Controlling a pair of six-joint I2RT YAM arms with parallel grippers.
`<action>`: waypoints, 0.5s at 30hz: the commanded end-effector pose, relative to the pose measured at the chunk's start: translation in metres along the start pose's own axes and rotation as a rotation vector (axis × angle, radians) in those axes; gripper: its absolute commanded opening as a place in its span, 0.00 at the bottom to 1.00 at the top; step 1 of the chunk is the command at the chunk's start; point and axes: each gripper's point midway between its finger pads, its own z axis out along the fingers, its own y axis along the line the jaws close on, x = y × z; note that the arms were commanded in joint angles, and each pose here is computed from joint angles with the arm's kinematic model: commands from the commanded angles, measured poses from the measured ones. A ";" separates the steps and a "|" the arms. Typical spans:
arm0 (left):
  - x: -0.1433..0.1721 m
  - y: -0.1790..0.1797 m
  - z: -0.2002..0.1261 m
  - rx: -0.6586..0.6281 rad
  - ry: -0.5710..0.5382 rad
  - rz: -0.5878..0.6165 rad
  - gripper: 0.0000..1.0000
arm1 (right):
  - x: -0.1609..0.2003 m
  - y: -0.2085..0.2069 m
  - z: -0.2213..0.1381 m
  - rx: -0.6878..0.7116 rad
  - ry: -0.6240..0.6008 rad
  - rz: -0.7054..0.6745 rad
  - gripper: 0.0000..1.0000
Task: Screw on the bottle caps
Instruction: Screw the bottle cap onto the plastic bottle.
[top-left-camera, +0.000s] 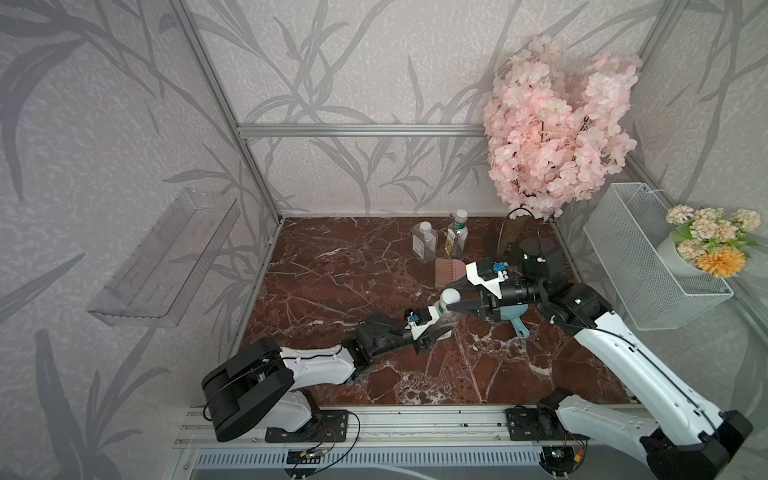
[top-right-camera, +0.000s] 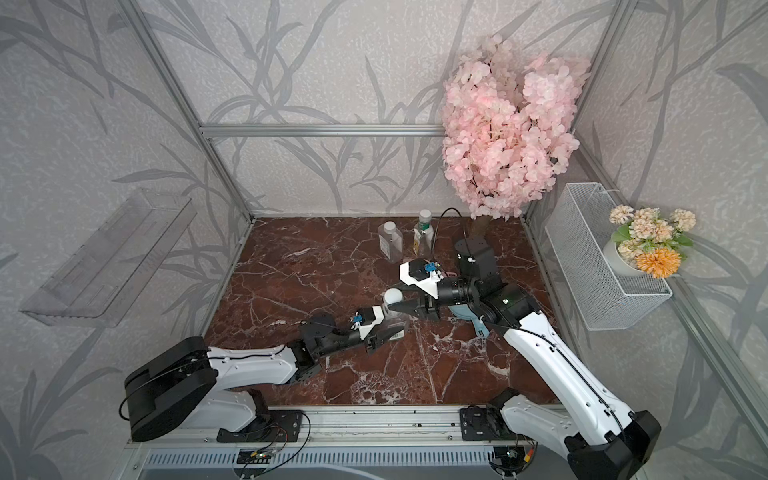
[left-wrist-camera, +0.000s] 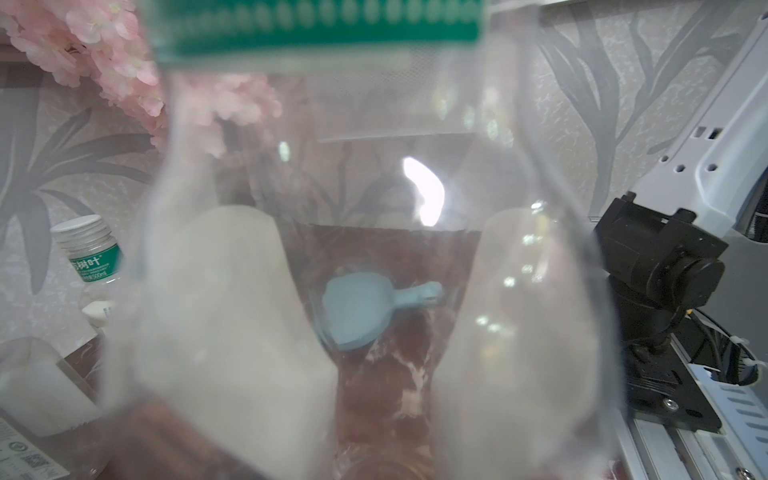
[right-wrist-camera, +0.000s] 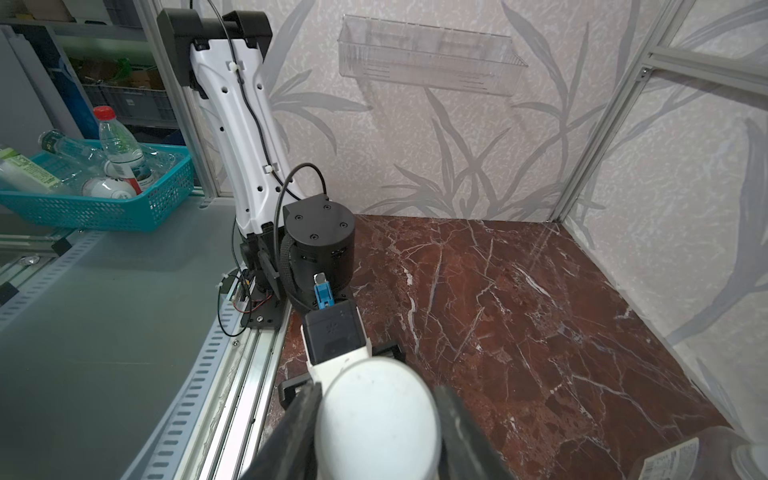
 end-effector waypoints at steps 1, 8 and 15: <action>-0.062 0.022 -0.004 -0.104 -0.184 0.082 0.28 | 0.024 -0.010 0.005 0.063 0.030 0.143 0.34; -0.087 0.038 -0.004 -0.193 -0.244 0.134 0.28 | 0.054 -0.029 0.009 0.204 0.077 0.227 0.34; -0.101 0.054 -0.008 -0.285 -0.293 0.138 0.28 | 0.085 -0.053 0.024 0.413 0.129 0.311 0.32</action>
